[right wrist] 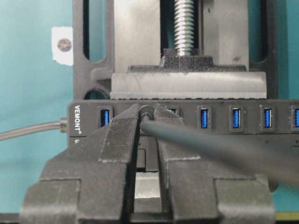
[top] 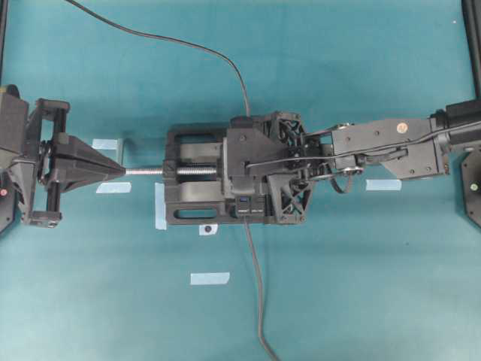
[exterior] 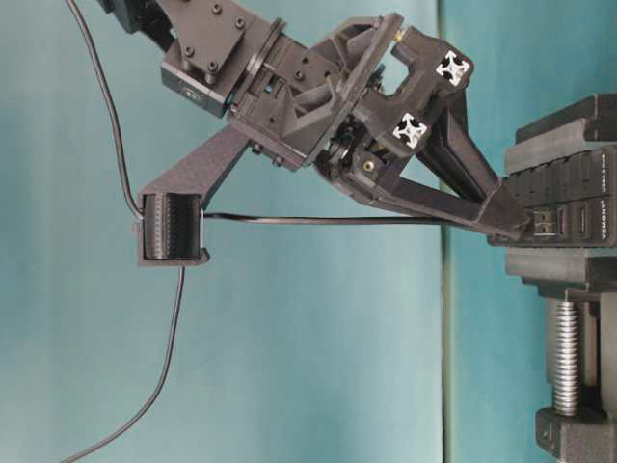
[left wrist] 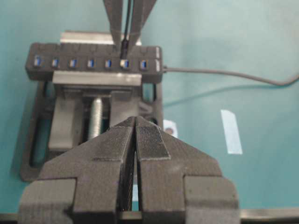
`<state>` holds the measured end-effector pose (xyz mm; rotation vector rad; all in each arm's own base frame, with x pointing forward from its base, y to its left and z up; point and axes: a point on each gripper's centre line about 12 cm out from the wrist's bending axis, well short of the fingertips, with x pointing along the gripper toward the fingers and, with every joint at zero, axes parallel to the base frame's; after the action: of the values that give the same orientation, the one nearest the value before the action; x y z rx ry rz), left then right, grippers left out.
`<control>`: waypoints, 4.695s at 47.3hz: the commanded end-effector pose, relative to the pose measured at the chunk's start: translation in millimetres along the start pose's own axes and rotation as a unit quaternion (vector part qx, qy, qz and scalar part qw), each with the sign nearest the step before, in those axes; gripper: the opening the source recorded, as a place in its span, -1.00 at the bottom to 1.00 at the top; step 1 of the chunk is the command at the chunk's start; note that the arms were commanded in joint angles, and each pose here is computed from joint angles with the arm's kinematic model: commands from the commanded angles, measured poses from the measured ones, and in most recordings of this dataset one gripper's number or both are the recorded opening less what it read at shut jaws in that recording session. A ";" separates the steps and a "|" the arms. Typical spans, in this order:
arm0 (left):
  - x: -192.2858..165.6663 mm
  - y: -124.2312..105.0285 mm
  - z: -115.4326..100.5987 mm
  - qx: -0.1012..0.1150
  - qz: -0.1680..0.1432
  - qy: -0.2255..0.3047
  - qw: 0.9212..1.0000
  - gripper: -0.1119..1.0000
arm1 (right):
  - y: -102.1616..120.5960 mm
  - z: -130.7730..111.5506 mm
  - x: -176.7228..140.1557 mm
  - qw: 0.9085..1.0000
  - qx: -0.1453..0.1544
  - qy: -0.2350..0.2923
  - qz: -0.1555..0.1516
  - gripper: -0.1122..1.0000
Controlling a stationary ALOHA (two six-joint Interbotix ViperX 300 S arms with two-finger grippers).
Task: Insert the USB into the second port from the front of the fixed hub.
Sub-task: 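Carry the plug to the second port and align it with the right gripper, then push the USB plug down into the second port with the right gripper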
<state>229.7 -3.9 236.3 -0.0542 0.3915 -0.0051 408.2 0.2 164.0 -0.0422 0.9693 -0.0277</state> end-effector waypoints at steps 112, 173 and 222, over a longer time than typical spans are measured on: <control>-0.5 -0.8 7.9 0.000 -0.002 -0.014 1.000 -0.79 | 6.4 -22.9 16.5 0.999 0.028 0.028 0.007 -0.69; -0.5 -0.8 7.6 -0.001 -0.002 -0.015 1.000 -0.79 | 10.2 -18.4 12.3 0.999 0.026 0.028 0.008 -0.53; -0.4 -0.7 6.4 0.000 -0.002 -0.013 1.000 -0.79 | 7.1 -1.3 -22.6 1.000 0.028 0.008 0.005 0.64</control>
<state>229.9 -3.9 236.8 -0.0558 0.3869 -0.0050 392.6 7.0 165.7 0.0076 1.0308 -0.0473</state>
